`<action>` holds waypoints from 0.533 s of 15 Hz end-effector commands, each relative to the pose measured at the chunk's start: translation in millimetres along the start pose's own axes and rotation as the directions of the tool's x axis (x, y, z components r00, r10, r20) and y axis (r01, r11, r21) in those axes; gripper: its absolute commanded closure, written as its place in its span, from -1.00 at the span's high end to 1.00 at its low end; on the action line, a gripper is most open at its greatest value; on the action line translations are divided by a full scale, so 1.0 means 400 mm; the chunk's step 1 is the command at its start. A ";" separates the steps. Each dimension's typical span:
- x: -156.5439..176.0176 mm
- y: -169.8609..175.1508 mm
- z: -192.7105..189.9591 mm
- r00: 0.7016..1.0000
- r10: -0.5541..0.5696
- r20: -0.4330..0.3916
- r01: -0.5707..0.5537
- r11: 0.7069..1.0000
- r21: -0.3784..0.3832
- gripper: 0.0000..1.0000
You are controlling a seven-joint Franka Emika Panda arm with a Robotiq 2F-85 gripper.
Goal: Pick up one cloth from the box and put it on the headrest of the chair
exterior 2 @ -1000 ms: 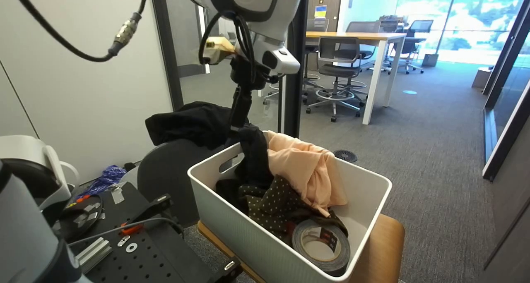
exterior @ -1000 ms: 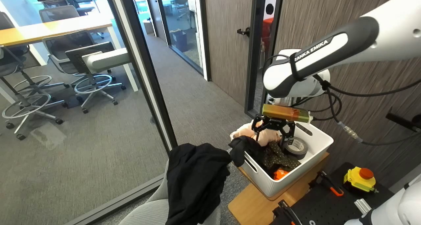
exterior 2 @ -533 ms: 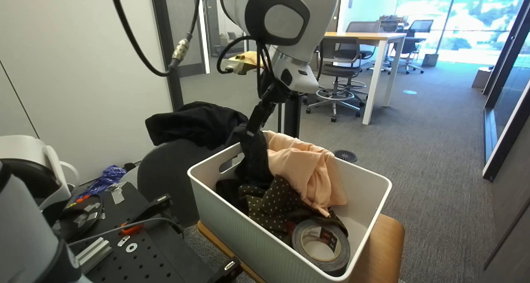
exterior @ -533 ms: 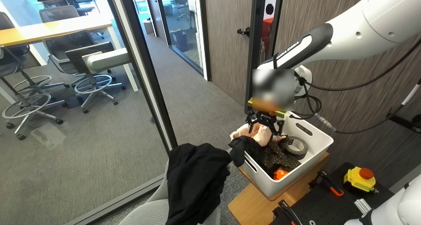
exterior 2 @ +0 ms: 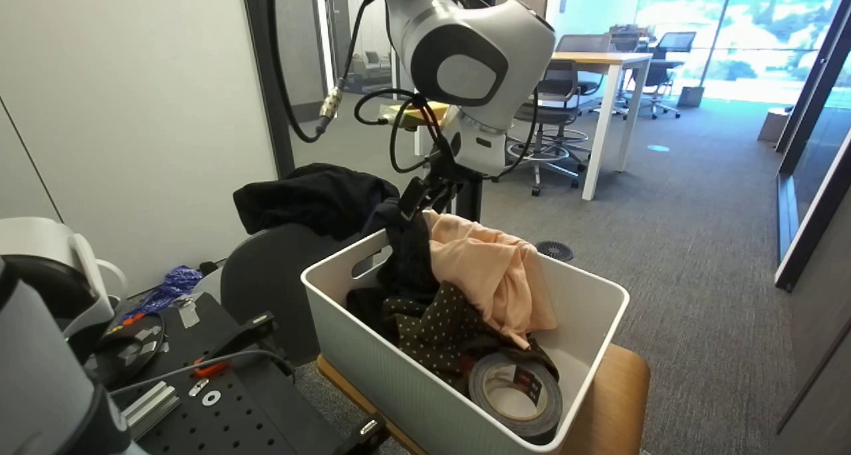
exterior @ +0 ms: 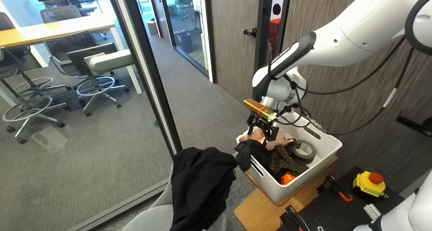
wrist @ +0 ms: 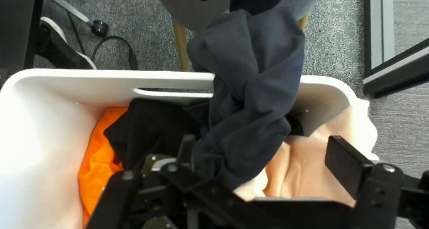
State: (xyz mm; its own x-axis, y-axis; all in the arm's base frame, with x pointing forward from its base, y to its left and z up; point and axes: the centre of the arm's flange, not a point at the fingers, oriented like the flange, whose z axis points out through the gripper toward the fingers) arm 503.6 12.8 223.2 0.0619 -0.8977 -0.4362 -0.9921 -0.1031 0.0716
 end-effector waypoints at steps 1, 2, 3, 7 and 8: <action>-0.012 -0.045 0.027 0.996 0.060 0.067 -0.059 0.998 -0.016 1.00; -0.013 -0.045 0.037 0.995 0.059 0.075 -0.057 0.998 -0.031 1.00; -0.015 -0.043 0.048 0.995 0.056 0.081 -0.052 0.997 -0.052 1.00; -0.025 -0.025 0.085 0.995 0.013 0.103 0.003 0.987 -0.161 1.00; -0.027 -0.022 0.093 0.994 0.014 0.111 0.006 0.984 -0.177 1.00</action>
State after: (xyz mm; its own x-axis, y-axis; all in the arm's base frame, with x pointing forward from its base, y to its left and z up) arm 501.0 32.2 195.3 0.0215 -0.8588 -0.5119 -0.9718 -0.1383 0.1910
